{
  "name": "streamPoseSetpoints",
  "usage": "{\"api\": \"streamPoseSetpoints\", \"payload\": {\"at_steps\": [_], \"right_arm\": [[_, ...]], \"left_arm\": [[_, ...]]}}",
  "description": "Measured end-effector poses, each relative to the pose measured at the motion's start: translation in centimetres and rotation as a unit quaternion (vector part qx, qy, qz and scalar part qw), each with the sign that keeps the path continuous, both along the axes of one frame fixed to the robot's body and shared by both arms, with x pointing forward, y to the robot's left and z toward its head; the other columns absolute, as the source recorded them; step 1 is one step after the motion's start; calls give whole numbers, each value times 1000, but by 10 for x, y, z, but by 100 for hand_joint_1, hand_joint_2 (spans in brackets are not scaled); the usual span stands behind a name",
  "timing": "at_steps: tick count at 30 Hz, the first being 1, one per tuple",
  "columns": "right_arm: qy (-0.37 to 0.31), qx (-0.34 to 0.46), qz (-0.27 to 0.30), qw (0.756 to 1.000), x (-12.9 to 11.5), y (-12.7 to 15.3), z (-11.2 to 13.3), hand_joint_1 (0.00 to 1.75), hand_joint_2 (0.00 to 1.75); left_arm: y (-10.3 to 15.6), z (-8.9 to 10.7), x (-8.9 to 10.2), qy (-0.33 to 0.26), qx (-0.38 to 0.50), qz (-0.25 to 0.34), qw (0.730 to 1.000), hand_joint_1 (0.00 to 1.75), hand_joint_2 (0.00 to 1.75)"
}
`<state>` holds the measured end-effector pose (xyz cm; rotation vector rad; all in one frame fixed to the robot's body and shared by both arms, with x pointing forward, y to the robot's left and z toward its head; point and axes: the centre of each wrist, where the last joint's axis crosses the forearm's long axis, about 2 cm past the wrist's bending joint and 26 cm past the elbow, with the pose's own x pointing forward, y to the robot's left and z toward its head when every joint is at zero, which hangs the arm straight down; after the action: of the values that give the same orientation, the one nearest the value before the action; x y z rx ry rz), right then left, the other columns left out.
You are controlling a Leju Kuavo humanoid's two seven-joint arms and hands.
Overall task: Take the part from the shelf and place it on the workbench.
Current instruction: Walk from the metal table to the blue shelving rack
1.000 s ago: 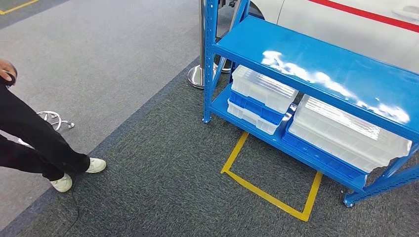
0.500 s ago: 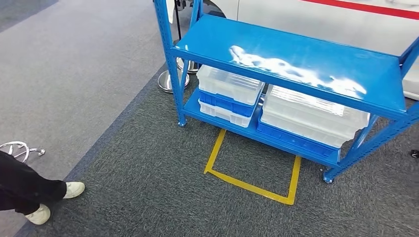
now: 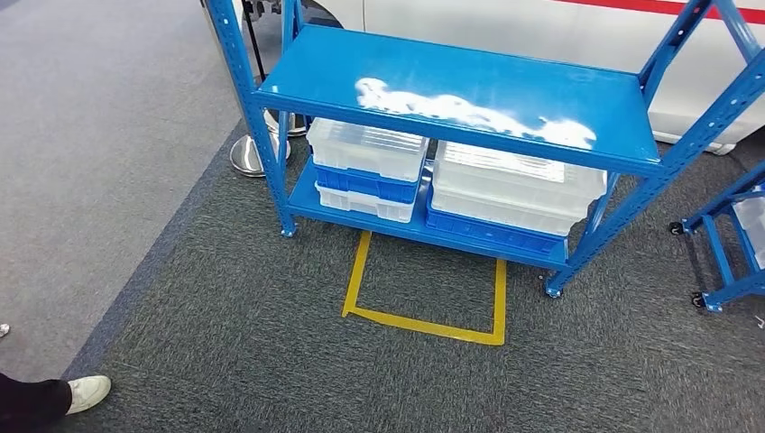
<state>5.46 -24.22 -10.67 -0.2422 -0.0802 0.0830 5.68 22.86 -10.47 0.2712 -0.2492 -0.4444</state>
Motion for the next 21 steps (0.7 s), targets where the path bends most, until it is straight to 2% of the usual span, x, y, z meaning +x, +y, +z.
{"api": "streamPoseSetpoints", "payload": {"at_steps": [8,14,21], "right_arm": [[-1,1,0,1000,1,1,0,0,175],[-2,1,0,1000,2,1,0,0,175],[-2,-1,11,1000,0,1,0,0,175]], "left_arm": [[0,1,5,-5,-1,1,1000,0,0],[0,0,-1,1,0,3,1000,0,0],[1,0,2,0,1,4,1000,0,0]]}}
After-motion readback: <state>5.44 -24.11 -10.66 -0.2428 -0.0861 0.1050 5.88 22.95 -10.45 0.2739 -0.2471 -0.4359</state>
